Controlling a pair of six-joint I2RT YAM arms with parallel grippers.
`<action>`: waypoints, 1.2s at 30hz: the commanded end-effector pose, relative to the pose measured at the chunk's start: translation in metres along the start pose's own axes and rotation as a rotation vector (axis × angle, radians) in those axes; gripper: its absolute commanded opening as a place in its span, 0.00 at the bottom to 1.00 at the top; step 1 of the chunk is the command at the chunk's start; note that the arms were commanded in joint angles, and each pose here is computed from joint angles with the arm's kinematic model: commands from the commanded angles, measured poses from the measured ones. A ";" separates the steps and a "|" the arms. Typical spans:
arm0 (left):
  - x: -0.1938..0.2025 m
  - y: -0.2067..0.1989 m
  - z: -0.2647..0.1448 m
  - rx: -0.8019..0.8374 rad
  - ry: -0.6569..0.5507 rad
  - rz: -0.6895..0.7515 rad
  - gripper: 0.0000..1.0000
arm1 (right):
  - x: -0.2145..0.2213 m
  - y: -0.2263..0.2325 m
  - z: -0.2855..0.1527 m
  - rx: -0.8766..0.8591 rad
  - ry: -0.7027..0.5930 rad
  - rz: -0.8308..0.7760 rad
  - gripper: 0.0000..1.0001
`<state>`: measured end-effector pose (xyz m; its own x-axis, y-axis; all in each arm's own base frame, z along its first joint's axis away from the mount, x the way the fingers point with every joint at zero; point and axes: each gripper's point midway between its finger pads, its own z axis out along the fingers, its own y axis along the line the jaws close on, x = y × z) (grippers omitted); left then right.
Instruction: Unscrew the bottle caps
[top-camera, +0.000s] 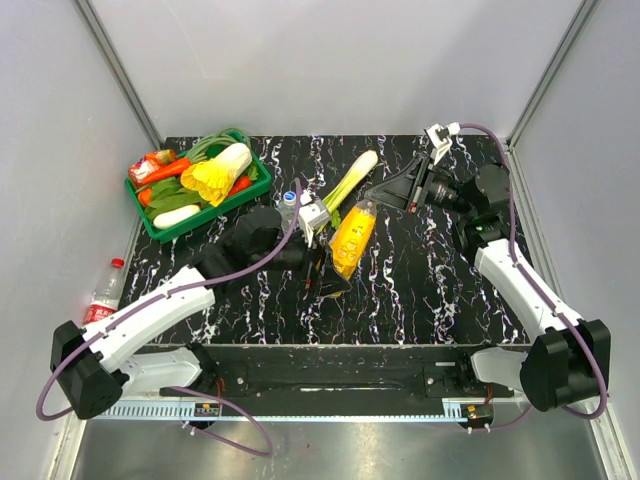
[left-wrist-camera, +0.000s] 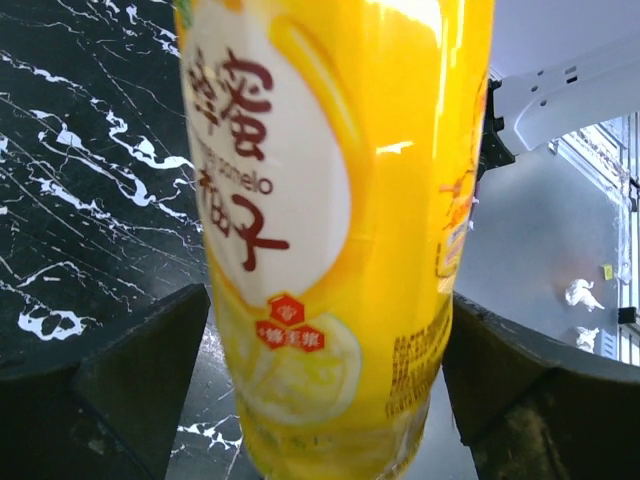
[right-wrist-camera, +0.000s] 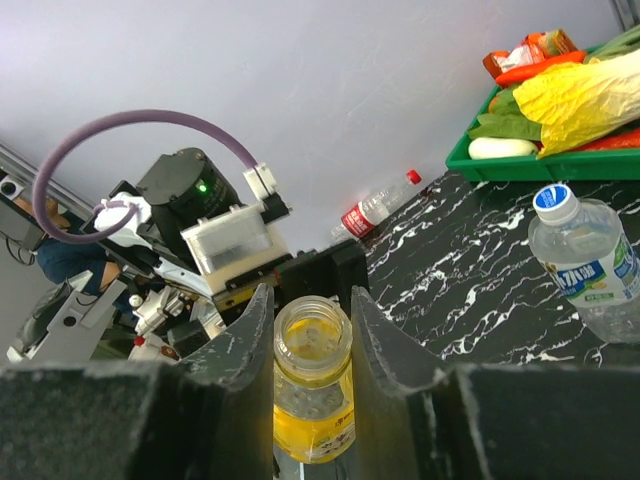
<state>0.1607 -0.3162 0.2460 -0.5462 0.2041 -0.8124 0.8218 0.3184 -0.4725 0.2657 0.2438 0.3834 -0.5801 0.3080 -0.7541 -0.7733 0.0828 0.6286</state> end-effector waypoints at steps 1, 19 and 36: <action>-0.035 -0.008 -0.011 -0.017 -0.131 0.084 0.99 | -0.004 0.010 0.001 -0.014 0.033 -0.054 0.00; -0.049 0.004 -0.042 -0.184 -0.226 0.104 0.99 | -0.002 -0.103 -0.043 0.623 0.051 -0.255 0.00; -0.038 0.014 -0.039 -0.213 -0.216 0.095 0.99 | -0.086 -0.120 -0.117 1.069 -0.357 -0.601 0.00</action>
<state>0.1799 -0.2808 0.2728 -0.4437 0.0812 -0.8925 0.7963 0.4926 -0.3511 0.3708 0.1203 0.3166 -0.1718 0.1783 -0.9689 -0.2937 0.9295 0.2231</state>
